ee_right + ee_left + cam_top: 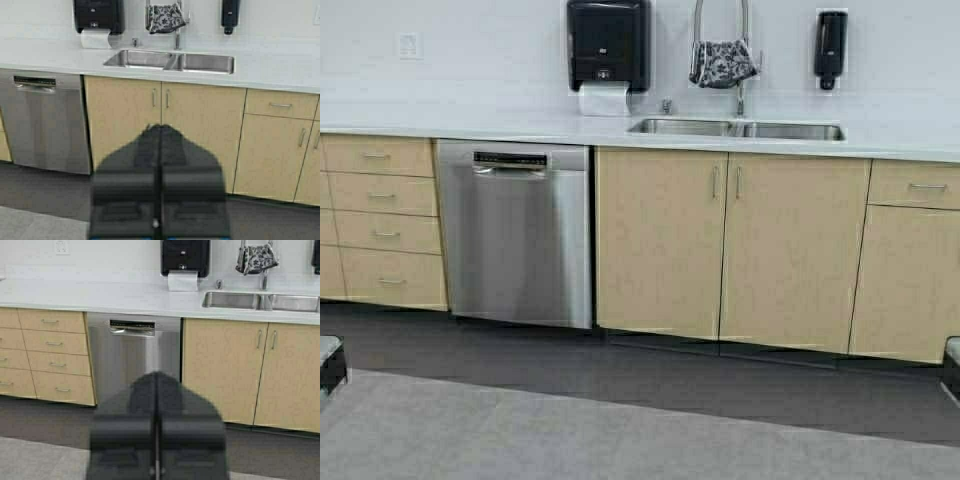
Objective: Get the cloth and wipe up the spill under the wine glass
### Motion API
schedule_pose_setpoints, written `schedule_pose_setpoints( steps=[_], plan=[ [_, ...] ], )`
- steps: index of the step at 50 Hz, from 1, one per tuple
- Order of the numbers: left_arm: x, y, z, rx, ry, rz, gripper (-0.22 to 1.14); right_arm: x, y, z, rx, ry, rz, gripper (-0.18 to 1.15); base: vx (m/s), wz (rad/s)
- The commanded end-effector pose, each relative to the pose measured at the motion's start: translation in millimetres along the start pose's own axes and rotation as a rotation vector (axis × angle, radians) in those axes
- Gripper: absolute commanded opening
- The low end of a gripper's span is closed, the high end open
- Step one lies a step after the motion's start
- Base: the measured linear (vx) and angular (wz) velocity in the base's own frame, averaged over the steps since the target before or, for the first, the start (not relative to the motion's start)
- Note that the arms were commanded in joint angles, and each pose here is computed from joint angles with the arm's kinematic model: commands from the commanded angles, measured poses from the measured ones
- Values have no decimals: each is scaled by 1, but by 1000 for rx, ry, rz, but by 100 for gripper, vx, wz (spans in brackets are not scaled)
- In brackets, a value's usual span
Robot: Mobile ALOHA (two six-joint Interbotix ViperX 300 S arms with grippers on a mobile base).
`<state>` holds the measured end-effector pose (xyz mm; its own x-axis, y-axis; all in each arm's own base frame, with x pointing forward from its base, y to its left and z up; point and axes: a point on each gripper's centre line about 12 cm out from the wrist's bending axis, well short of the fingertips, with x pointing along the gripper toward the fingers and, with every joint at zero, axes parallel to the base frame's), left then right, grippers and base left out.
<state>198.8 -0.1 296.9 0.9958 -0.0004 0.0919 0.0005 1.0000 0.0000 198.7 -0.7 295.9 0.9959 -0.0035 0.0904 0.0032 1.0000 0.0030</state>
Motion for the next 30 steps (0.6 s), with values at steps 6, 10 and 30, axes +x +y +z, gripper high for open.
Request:
schedule_pose_setpoints(
  steps=[6, 10, 30],
  plan=[
    [-7, -3, 6, -3, -37, -15, 2, 2, 3, -3, 1, 15, 15, 6, 0, 0],
    [-5, -3, 4, -5, -26, -15, 3, 3, 3, -1, 0, 12, 15, 6, 1, -2],
    [4, 5, -4, -13, 15, 26, 2, 20, 4, -9, -14, 74, 18, 6, 4, -3]
  ],
)
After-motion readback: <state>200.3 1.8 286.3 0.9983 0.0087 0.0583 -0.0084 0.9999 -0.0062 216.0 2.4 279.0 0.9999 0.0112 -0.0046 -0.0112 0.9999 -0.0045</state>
